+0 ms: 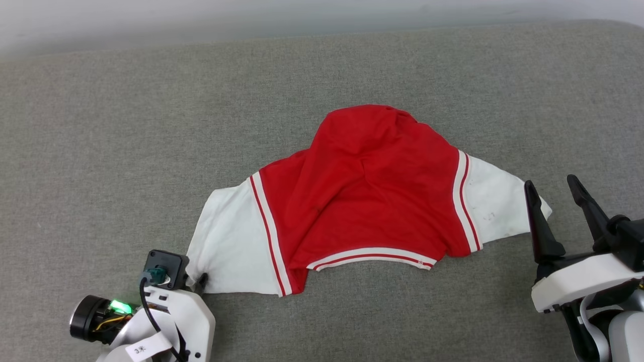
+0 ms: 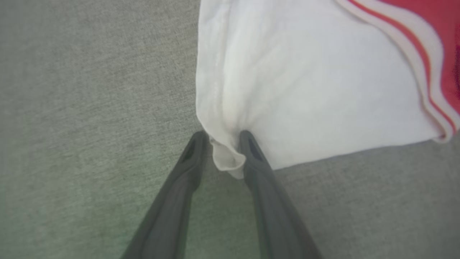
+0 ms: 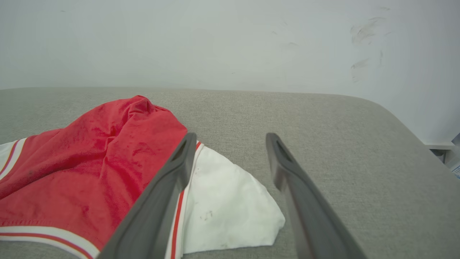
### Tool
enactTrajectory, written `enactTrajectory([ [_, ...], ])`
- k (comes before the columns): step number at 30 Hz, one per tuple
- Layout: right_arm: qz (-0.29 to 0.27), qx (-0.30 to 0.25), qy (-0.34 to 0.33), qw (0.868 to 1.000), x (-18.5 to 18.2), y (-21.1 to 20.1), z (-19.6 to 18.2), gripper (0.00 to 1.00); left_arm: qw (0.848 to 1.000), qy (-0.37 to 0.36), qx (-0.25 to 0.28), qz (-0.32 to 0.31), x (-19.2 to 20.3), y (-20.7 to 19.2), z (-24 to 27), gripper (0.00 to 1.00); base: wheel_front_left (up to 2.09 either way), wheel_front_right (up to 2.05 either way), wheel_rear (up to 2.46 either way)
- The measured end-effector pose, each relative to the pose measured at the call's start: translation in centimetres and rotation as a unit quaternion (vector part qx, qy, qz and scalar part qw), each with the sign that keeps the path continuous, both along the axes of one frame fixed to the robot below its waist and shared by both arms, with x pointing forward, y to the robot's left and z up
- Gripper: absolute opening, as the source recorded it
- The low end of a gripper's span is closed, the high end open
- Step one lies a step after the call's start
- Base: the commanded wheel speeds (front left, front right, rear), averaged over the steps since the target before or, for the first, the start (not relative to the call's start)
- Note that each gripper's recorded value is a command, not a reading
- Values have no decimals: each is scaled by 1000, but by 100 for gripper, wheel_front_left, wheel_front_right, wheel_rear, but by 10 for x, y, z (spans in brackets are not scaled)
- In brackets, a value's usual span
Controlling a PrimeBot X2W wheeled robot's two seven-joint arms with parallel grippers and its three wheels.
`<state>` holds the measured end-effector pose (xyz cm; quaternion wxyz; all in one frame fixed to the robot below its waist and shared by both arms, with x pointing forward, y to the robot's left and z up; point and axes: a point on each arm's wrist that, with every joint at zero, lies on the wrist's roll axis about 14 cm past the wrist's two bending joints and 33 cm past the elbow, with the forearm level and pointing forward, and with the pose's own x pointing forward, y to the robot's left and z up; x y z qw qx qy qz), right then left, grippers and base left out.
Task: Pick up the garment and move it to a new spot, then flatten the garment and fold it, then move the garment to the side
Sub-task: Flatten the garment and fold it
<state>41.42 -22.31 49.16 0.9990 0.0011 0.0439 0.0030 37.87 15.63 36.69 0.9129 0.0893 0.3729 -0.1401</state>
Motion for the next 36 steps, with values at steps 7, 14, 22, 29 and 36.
enactTrajectory([
  [7, -2, -4, 24, 1000, -2, -2, -9, 100, 999, -30, -22, 22, 6, 1, 13, 0, 0, 0, 0],
  [14, 6, -25, 112, 993, -12, -9, -32, 100, 982, -160, -82, 61, 27, 4, 80, 0, 0, 0, 0],
  [22, 10, -49, 270, 962, -23, -20, -71, 100, 967, -229, -87, 67, 26, 15, 127, 0, 0, 0, 0],
  [29, 3, -78, 333, 940, -4, -32, -77, 100, 970, -219, -90, 59, 18, 13, 127, 0, 0, 0, 0],
  [36, 15, -94, 392, 915, 3, -28, -103, 100, 972, -209, -91, 61, 16, 13, 120, 0, 0, 0, 0],
])
